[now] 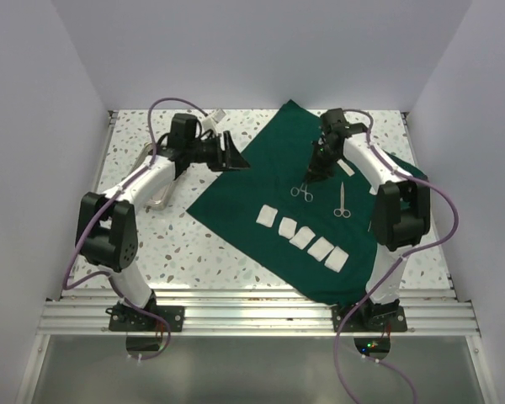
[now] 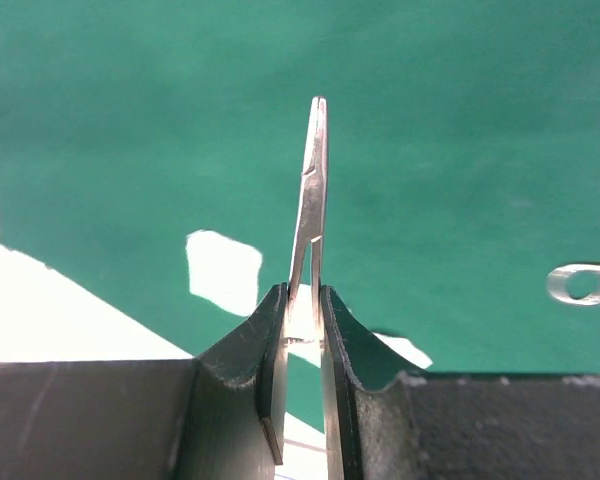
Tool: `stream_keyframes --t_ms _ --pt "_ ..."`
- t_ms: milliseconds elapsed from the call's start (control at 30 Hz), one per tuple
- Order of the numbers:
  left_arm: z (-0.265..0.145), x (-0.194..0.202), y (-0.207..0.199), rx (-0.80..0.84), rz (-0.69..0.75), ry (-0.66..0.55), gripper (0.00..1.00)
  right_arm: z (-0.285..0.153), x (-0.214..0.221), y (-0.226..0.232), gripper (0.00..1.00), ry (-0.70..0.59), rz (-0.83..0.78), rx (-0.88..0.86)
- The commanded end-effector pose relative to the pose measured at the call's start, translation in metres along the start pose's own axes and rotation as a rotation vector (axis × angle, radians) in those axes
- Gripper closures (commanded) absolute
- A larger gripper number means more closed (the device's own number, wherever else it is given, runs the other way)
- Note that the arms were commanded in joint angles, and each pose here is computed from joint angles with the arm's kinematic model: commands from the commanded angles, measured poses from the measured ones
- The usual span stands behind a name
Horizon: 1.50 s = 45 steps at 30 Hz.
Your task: Prepare the surgical pack
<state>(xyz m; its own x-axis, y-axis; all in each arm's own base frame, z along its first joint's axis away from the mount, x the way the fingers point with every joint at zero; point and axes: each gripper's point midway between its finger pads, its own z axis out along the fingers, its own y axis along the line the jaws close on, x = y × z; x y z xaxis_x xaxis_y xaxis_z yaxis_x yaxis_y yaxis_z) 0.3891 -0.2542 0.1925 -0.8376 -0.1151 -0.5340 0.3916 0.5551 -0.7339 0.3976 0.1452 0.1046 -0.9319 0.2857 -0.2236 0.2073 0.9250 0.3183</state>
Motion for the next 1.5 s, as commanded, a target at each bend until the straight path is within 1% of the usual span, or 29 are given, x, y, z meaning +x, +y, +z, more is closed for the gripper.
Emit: stream_keyframes --t_ms 0,100,233,533,633,733,800,867,900,933,967,1000,1033,1067,1100,1133,1167,1200,1233,1267,1300,1333,1367,1400,1433,1467 --pt "0.015 0.009 -0.050 0.180 0.062 0.033 0.42 -0.034 0.009 0.063 1.00 -0.051 -0.073 -0.193" --pt "0.025 0.023 -0.057 0.186 0.046 0.063 0.42 -0.042 0.016 0.087 1.00 -0.051 -0.078 -0.246" --pt "0.033 0.038 -0.059 0.176 0.039 0.102 0.43 -0.052 0.022 0.107 1.00 -0.060 -0.097 -0.286" --pt "0.037 0.072 -0.055 0.120 0.047 0.178 0.44 -0.069 0.025 0.118 1.00 -0.079 -0.094 -0.331" --pt "0.041 0.078 -0.054 0.101 0.058 0.190 0.44 -0.074 0.026 0.121 1.00 -0.083 -0.094 -0.344" --pt "0.044 0.079 -0.059 0.122 0.054 0.196 0.47 -0.077 0.027 0.124 1.00 -0.087 -0.098 -0.353" --pt "0.047 0.077 -0.061 0.118 0.051 0.191 0.52 -0.079 0.028 0.125 1.00 -0.086 -0.097 -0.357" --pt "0.048 0.075 -0.058 0.102 0.054 0.185 0.67 -0.080 0.028 0.126 1.00 -0.088 -0.099 -0.361" --pt "0.048 0.077 -0.054 0.082 0.058 0.196 0.86 -0.079 0.028 0.126 1.00 -0.084 -0.100 -0.359" --pt "0.047 0.075 -0.052 0.064 0.066 0.193 0.95 -0.078 0.029 0.126 1.00 -0.079 -0.101 -0.356" --pt "0.047 0.068 -0.048 0.028 0.080 0.174 1.00 -0.079 0.028 0.126 1.00 -0.081 -0.103 -0.354" --pt "0.045 0.071 -0.042 -0.013 0.075 0.189 1.00 -0.077 0.029 0.125 1.00 -0.075 -0.105 -0.344" --pt "0.042 0.068 -0.038 -0.042 0.111 0.183 1.00 -0.075 0.028 0.122 0.83 -0.077 -0.105 -0.328" --pt "0.039 0.054 -0.031 -0.102 0.136 0.144 1.00 -0.078 0.025 0.121 0.73 -0.084 -0.108 -0.318" --pt "0.032 0.056 -0.022 -0.160 0.133 0.160 1.00 -0.076 0.026 0.114 0.64 -0.076 -0.119 -0.279" --pt "0.025 0.049 -0.015 -0.204 0.167 0.148 1.00 -0.075 0.021 0.107 0.58 -0.095 -0.129 -0.234" --pt "0.014 0.031 -0.001 -0.293 0.182 0.103 1.00 -0.080 0.013 0.104 0.50 -0.120 -0.138 -0.212" --pt "0.003 0.031 0.011 -0.361 0.179 0.118 1.00 -0.079 0.014 0.095 0.47 -0.110 -0.156 -0.176" --pt "-0.009 0.019 0.017 -0.421 0.233 0.100 1.00 -0.081 0.008 0.090 0.45 -0.129 -0.162 -0.148" --pt "-0.027 0.006 0.040 -0.557 0.251 0.071 1.00 -0.082 0.004 0.083 0.41 -0.133 -0.157 -0.129" --pt "-0.041 0.009 0.052 -0.628 0.254 0.101 1.00 -0.081 0.005 0.077 0.41 -0.124 -0.166 -0.112" --pt "-0.054 0.003 0.063 -0.691 0.290 0.104 1.00 -0.080 0.004 0.072 0.40 -0.122 -0.161 -0.104" --pt "-0.077 -0.006 0.086 -0.825 0.293 0.088 1.00 -0.079 0.001 0.066 0.39 -0.121 -0.150 -0.098" --pt "-0.093 -0.005 0.098 -0.894 0.300 0.109 1.00 -0.078 0.000 0.062 0.39 -0.117 -0.147 -0.095" --pt "-0.119 -0.011 0.119 -1.039 0.327 0.116 1.00 -0.078 -0.001 0.055 0.39 -0.114 -0.135 -0.088" --pt "-0.133 -0.010 0.130 -1.111 0.336 0.132 1.00 -0.077 -0.001 0.052 0.39 -0.112 -0.130 -0.085"
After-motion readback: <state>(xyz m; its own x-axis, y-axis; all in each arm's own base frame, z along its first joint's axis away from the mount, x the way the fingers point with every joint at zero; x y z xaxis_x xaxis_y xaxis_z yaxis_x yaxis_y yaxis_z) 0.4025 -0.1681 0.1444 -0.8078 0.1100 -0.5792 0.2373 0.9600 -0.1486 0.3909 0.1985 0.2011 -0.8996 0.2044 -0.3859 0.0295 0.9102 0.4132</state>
